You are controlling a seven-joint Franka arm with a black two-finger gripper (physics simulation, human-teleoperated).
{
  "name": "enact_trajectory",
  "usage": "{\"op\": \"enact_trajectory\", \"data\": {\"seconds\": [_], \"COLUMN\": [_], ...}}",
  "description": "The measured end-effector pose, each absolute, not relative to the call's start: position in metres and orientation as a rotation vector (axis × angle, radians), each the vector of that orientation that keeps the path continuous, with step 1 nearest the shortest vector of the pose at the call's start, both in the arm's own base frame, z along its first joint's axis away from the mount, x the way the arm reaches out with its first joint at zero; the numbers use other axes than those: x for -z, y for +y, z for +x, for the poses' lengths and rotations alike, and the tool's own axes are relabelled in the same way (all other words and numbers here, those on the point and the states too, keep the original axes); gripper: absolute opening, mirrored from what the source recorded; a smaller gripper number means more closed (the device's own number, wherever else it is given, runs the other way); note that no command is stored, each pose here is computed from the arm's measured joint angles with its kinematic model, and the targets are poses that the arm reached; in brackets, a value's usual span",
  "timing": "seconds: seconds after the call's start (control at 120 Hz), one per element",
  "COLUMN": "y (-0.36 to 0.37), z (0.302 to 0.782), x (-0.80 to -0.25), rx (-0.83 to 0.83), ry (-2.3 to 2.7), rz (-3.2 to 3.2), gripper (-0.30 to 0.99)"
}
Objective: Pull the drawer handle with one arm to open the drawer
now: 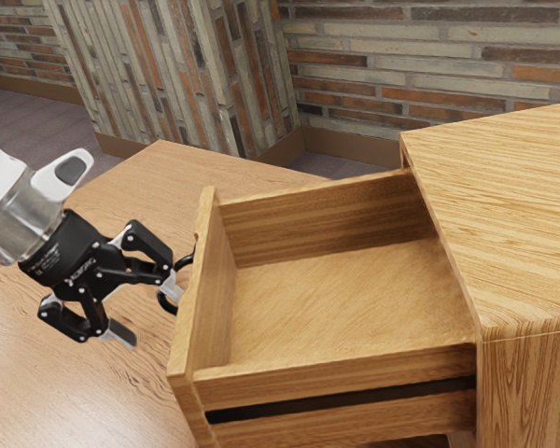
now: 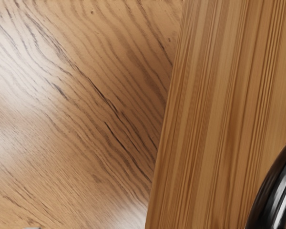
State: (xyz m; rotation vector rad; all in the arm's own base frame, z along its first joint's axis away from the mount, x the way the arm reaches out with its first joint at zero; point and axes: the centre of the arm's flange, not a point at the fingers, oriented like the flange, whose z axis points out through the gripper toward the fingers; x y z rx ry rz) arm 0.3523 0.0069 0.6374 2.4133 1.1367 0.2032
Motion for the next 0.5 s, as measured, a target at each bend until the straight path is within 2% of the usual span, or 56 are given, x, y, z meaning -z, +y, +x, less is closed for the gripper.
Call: {"op": "enact_trajectory", "data": {"seconds": [0.5], "y": [0.026], "z": [0.323], "x": [-0.646], "rx": [-0.226], "ry": [1.166], "rz": [2.408], "gripper": [0.55]}}
